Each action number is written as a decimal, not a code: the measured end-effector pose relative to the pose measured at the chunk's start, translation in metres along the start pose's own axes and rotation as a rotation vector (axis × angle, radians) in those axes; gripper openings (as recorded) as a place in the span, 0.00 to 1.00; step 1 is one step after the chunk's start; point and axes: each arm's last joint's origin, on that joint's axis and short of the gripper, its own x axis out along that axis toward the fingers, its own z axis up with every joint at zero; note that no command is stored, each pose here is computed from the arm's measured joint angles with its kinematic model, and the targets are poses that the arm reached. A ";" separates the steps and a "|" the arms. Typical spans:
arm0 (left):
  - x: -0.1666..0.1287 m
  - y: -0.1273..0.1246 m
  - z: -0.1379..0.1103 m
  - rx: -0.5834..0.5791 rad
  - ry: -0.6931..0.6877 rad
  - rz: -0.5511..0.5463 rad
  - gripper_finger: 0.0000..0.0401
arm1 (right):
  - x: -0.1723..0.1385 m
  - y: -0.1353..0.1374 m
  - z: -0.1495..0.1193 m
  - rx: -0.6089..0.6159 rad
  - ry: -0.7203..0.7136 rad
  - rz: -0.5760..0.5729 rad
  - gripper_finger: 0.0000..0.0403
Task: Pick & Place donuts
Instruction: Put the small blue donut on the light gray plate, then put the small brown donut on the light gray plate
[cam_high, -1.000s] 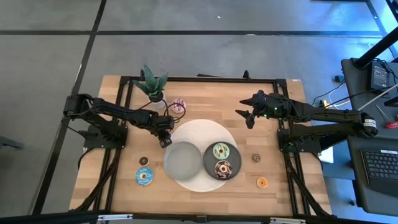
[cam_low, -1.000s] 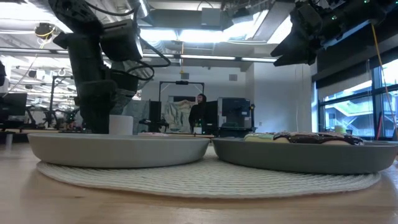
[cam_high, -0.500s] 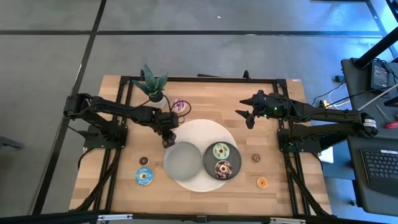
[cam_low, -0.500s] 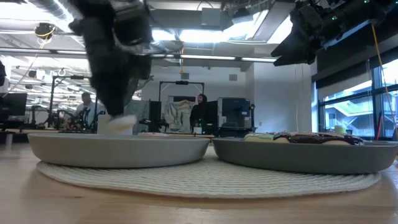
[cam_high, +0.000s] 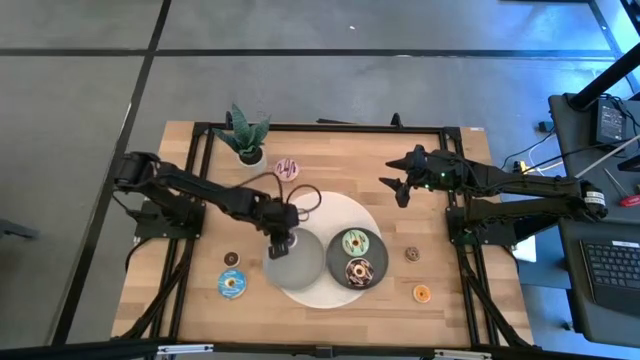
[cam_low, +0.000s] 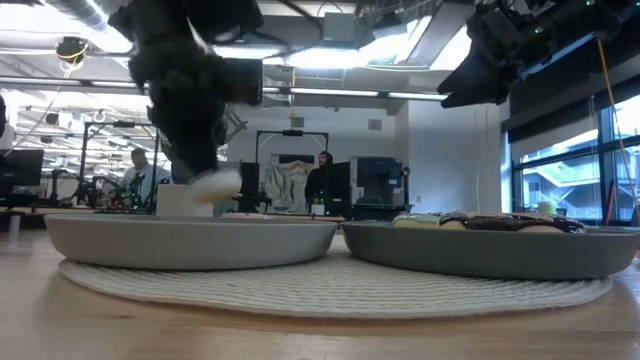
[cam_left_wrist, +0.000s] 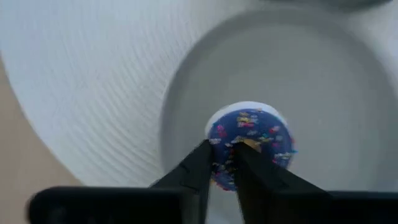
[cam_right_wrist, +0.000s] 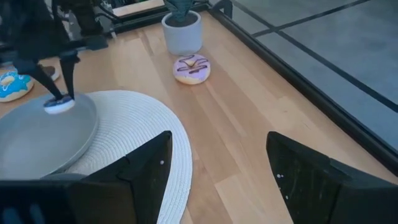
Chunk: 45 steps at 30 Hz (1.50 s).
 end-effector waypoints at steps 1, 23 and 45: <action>0.005 -0.001 -0.002 -0.013 0.018 0.007 0.14 | 0.000 0.000 -0.001 -0.001 0.008 -0.001 0.65; 0.023 -0.004 -0.005 -0.168 0.070 0.011 0.19 | 0.000 0.000 -0.002 -0.002 0.026 -0.003 0.65; -0.032 0.015 -0.007 -0.392 0.104 -0.070 0.38 | 0.000 0.000 -0.002 -0.004 0.026 -0.004 0.65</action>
